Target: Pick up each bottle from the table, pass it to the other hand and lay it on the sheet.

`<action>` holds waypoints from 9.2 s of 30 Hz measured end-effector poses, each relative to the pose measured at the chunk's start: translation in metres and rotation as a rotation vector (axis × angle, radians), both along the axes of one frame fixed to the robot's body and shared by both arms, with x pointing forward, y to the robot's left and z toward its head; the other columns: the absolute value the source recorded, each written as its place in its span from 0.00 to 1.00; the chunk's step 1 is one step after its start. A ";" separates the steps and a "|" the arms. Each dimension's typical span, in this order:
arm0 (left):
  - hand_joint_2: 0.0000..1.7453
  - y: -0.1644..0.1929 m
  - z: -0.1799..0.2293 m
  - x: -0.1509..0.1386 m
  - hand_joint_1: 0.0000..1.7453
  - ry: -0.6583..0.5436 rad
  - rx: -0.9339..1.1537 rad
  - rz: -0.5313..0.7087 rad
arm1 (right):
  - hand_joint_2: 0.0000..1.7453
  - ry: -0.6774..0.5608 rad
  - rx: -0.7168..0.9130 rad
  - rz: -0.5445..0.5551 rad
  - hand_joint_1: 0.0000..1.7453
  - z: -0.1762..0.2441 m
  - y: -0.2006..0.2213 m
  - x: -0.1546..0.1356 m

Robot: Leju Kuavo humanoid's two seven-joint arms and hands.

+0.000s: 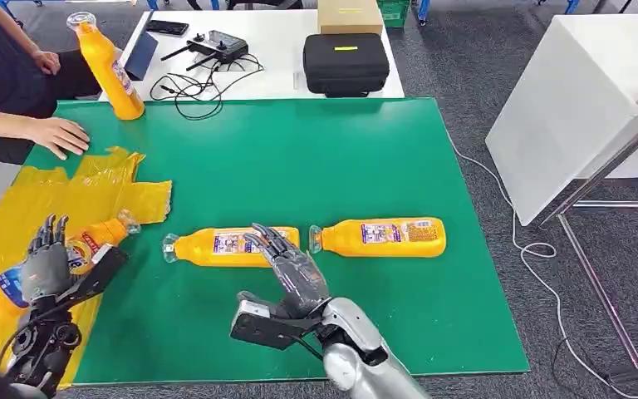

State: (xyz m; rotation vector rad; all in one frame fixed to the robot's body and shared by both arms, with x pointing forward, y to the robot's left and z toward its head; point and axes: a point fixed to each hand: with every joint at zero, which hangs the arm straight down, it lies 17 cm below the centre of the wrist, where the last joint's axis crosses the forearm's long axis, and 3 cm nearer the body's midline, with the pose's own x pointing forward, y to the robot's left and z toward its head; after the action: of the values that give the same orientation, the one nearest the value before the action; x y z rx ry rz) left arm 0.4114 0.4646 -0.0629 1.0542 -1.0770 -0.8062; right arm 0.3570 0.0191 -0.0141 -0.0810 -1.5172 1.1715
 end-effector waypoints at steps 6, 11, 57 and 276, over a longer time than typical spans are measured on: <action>0.00 -0.022 0.002 0.004 0.00 -0.051 -0.151 -0.084 | 0.00 -0.018 -0.017 -0.001 0.00 0.002 -0.001 0.006; 0.00 -0.023 0.038 0.018 0.00 -0.263 -0.347 -0.040 | 1.00 -0.057 -0.085 -0.028 0.00 0.005 -0.009 0.026; 0.00 -0.103 0.225 0.043 0.00 -0.869 -0.656 -0.189 | 1.00 0.178 -0.754 -0.003 0.00 -0.058 -0.062 0.066; 0.00 -0.050 0.092 -0.001 0.00 -0.524 -0.668 -0.062 | 1.00 -0.034 -0.546 -0.273 0.00 -0.023 -0.224 0.106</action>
State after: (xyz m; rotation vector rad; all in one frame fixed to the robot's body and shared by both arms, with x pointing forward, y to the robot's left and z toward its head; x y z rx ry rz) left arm 0.4106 0.4150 0.0291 0.6613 -1.6784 -0.1645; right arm 0.4630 -0.2052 -0.0374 -0.6570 -1.1344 1.3310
